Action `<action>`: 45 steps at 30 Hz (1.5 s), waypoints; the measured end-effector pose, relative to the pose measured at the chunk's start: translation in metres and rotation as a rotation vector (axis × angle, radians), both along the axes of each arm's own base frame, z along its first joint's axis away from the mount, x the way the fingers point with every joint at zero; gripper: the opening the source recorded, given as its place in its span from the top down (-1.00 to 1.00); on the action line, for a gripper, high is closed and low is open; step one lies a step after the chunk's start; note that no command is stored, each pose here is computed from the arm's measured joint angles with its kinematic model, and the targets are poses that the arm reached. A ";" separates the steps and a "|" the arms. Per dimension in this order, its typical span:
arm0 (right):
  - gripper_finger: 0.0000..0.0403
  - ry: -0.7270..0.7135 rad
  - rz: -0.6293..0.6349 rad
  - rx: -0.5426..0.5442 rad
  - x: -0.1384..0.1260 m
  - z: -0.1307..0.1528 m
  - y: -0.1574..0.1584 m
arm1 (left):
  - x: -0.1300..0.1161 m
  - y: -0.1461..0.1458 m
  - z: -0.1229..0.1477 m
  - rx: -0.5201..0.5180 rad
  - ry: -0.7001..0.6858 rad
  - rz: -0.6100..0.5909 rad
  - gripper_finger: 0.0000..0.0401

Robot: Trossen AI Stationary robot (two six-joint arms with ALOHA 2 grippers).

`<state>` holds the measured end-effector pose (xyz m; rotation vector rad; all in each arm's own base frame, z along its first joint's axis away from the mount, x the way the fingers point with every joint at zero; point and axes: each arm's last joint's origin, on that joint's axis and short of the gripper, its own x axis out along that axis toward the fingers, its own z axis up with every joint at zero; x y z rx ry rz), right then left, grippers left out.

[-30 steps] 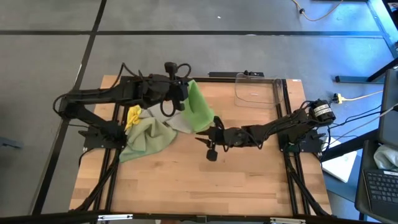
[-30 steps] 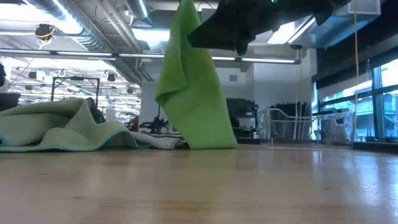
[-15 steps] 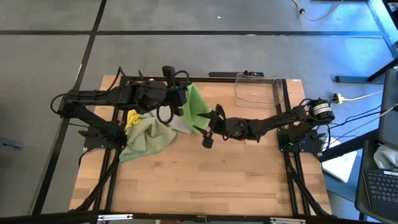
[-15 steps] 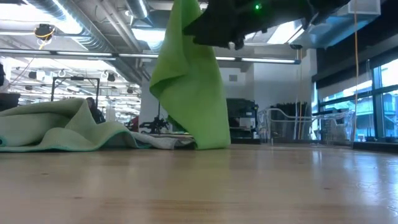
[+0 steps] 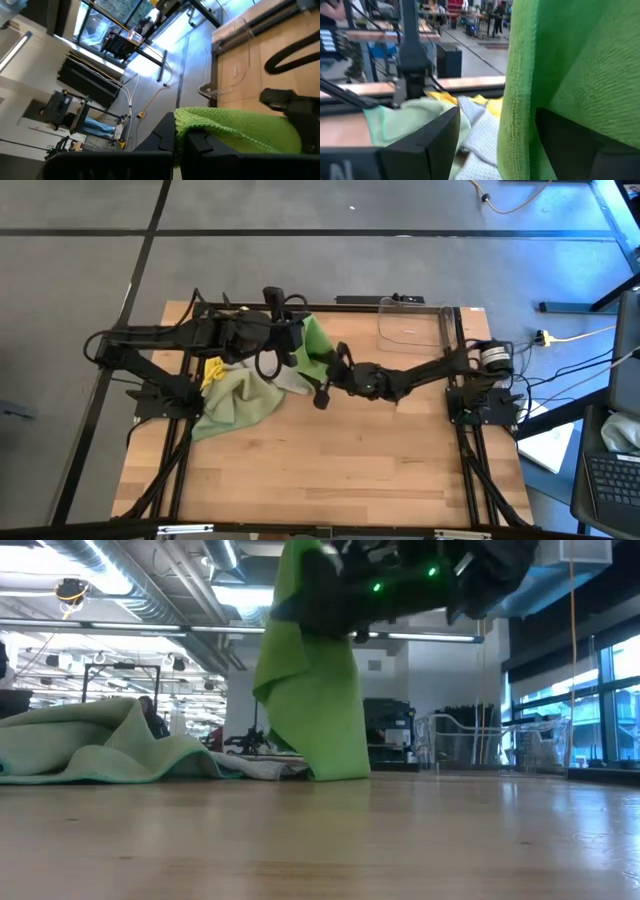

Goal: Fold microfiber towels
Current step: Fold the green cloth

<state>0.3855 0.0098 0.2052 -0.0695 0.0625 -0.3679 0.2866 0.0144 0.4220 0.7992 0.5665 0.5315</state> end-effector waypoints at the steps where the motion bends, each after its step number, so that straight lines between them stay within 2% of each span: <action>1: -0.29 0.006 -0.003 -0.001 0.004 -0.004 -0.001 | 0.000 0.000 0.000 0.000 0.003 0.000 1.00; 7: -0.26 0.060 -0.009 -0.004 0.015 -0.025 -0.003 | 0.000 0.000 -0.001 0.004 0.013 0.008 1.00; 11: -0.09 0.091 0.002 -0.013 0.015 -0.029 0.001 | 0.000 0.001 -0.002 0.011 0.021 0.020 1.00; 14: 0.14 0.108 0.015 -0.048 0.015 -0.030 0.006 | 0.000 0.001 -0.002 0.011 0.022 0.021 1.00; 17: 0.45 0.133 0.005 -0.109 0.014 -0.030 0.011 | -0.001 0.001 -0.002 0.009 0.026 0.024 1.00; 20: 0.81 0.165 -0.041 -0.180 0.013 -0.030 0.018 | -0.002 0.001 -0.003 0.023 0.040 0.057 1.00; 22: 0.94 0.183 -0.078 -0.222 0.011 -0.028 0.024 | -0.003 0.002 -0.005 0.027 0.055 0.069 1.00; 27: 0.96 0.204 -0.151 -0.312 0.003 -0.010 0.035 | -0.003 0.002 -0.006 0.015 0.060 0.075 1.00; 32: 0.96 0.306 -0.198 -0.403 -0.019 0.022 0.049 | -0.004 0.006 -0.007 0.008 0.065 0.094 1.00; 40: 0.97 0.449 -0.117 -0.237 -0.076 0.056 0.067 | -0.007 0.010 -0.013 -0.085 0.058 0.119 1.00; 42: 0.98 0.469 -0.140 -0.236 -0.093 0.065 0.072 | -0.007 0.008 -0.014 -0.101 0.052 0.121 1.00; 45: 0.98 0.453 -0.262 -0.296 -0.122 0.085 0.076 | -0.007 0.006 -0.013 -0.102 0.043 0.116 1.00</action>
